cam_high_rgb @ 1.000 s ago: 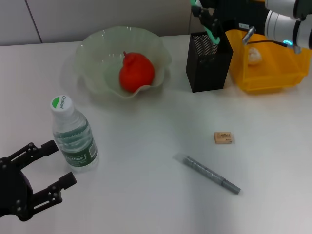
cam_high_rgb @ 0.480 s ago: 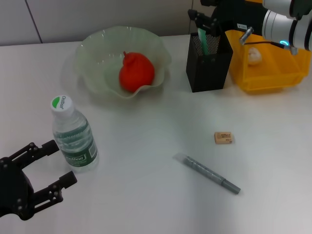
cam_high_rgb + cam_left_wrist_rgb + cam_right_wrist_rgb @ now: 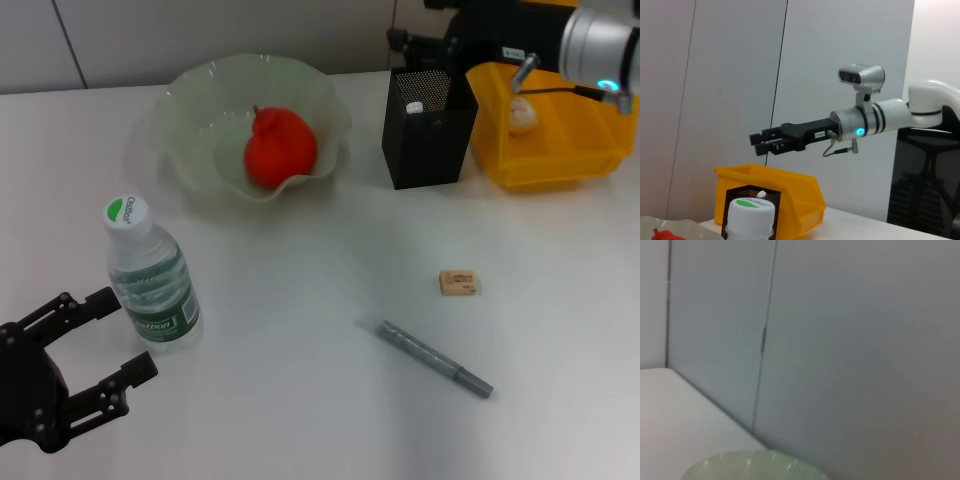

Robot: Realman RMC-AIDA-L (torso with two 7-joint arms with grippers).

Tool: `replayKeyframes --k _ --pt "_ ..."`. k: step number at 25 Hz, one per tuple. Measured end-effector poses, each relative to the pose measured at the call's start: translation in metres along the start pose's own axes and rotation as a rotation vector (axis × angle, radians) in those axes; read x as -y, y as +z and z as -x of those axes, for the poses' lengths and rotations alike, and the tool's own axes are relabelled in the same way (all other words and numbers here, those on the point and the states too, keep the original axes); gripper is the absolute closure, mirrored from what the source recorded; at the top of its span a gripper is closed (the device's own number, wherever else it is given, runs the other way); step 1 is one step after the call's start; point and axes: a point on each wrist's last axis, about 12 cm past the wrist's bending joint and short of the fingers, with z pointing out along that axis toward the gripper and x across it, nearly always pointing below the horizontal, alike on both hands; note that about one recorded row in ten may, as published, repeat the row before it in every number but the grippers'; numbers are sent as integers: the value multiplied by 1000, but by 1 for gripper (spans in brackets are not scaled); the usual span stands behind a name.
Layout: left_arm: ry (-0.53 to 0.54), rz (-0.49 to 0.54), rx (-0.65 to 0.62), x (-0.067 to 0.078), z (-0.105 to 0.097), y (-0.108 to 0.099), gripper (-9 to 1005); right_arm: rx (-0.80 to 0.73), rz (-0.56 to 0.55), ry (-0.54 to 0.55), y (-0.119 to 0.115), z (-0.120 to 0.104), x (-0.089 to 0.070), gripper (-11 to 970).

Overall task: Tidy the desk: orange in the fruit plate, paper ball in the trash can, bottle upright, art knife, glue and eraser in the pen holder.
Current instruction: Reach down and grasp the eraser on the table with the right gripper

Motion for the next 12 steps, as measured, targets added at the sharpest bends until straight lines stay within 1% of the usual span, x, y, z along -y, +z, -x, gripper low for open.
replayKeyframes --k 3,4,5,6,9,12 --pt "1 -3 0 0 0 0 210 -78 43 21 -11 12 -4 301" --pt "2 -4 0 0 0 0 210 -120 59 29 -15 17 -6 301" --pt "2 -5 -1 1 0 0 210 -205 85 39 -21 24 -10 301" --pt "2 -6 -2 1 0 0 210 -205 85 39 -21 24 -10 301" --pt "4 -8 -4 0 0 0 210 -318 103 38 -30 37 -15 302" --pt "8 -10 -5 0 1 1 210 -431 122 26 -33 48 -23 302"
